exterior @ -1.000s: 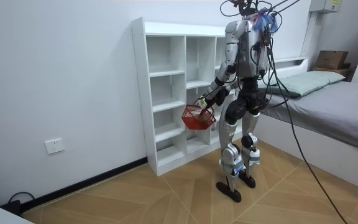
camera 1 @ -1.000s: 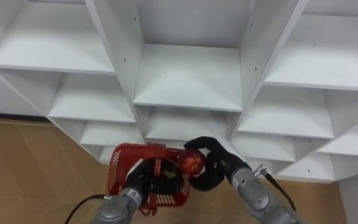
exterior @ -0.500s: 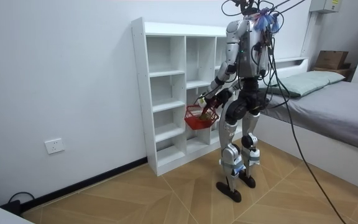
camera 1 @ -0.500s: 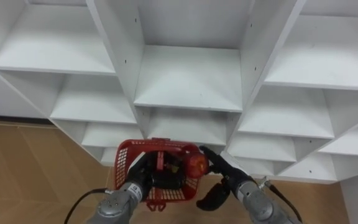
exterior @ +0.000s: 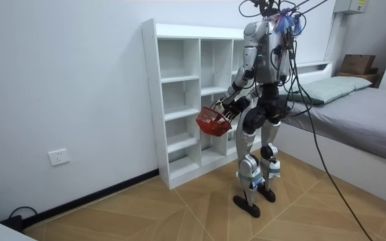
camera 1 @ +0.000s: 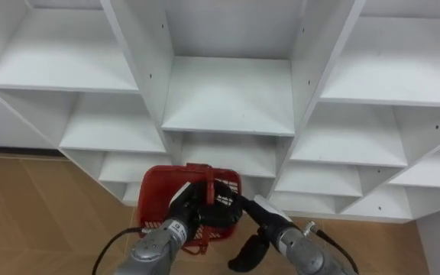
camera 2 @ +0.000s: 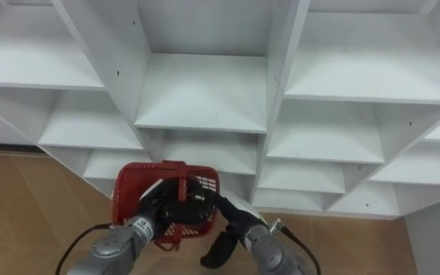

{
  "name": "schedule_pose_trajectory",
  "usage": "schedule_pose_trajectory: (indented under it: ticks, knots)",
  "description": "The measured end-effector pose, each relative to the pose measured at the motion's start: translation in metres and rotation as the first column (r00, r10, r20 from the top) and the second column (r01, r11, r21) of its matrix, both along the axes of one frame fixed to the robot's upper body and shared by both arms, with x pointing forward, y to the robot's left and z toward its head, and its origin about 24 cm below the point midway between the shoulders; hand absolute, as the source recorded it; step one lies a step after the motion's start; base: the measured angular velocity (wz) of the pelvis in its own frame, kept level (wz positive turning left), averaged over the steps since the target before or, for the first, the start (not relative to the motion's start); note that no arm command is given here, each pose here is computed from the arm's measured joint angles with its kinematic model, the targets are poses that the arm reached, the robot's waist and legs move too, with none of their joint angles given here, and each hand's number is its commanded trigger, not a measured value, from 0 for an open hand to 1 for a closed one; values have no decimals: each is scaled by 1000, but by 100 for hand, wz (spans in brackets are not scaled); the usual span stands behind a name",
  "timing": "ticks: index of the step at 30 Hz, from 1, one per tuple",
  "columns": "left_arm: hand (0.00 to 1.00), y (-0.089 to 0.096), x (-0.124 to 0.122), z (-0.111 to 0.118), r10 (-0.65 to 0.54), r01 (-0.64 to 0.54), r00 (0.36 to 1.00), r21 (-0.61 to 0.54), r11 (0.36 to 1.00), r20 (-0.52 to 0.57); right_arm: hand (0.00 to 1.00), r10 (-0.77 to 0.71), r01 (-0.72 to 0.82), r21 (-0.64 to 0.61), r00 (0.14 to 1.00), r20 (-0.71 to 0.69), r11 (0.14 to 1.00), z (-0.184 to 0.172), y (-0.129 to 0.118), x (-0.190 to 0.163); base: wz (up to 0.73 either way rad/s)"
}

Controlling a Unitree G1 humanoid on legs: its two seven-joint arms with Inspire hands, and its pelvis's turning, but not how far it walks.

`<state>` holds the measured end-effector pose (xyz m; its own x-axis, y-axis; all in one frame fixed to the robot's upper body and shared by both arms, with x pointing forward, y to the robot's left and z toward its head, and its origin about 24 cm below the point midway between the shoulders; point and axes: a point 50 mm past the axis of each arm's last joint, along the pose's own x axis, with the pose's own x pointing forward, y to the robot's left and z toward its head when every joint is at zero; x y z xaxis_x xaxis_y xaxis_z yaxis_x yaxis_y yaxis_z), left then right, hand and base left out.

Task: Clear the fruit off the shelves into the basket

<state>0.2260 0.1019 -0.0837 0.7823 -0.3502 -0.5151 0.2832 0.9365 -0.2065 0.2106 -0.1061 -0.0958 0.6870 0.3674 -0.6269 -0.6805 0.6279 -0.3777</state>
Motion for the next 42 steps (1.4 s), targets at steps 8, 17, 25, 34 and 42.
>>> schedule_pose_trajectory:
  ticks: [8, 17, 25, 34, 42]
  knots:
    - [100, -1, 0, 0, -9, 9, 1000, -6, 1000, 0, 0, 12, -12, 2, 1000, -12, 1000, 0, 0, -1, 0]
    - [100, -3, -1, 0, -28, 28, 1000, -12, 1000, 0, 0, 43, -43, -21, 999, -13, 999, -1, 0, -1, -1]
    - [100, -4, -2, 0, -38, 38, 999, -9, 999, -2, 0, 48, -48, -24, 999, -10, 999, -1, 0, -1, 0]
    - [100, 14, -11, -8, -32, 34, 999, 65, 997, -24, 0, -6, 5, -25, 999, -33, 1000, -6, -13, -9, -2]
    - [100, 59, -40, -31, 8, 23, 994, 290, 957, -108, 0, -128, 128, 3, 991, -27, 992, -6, -35, -18, -4]
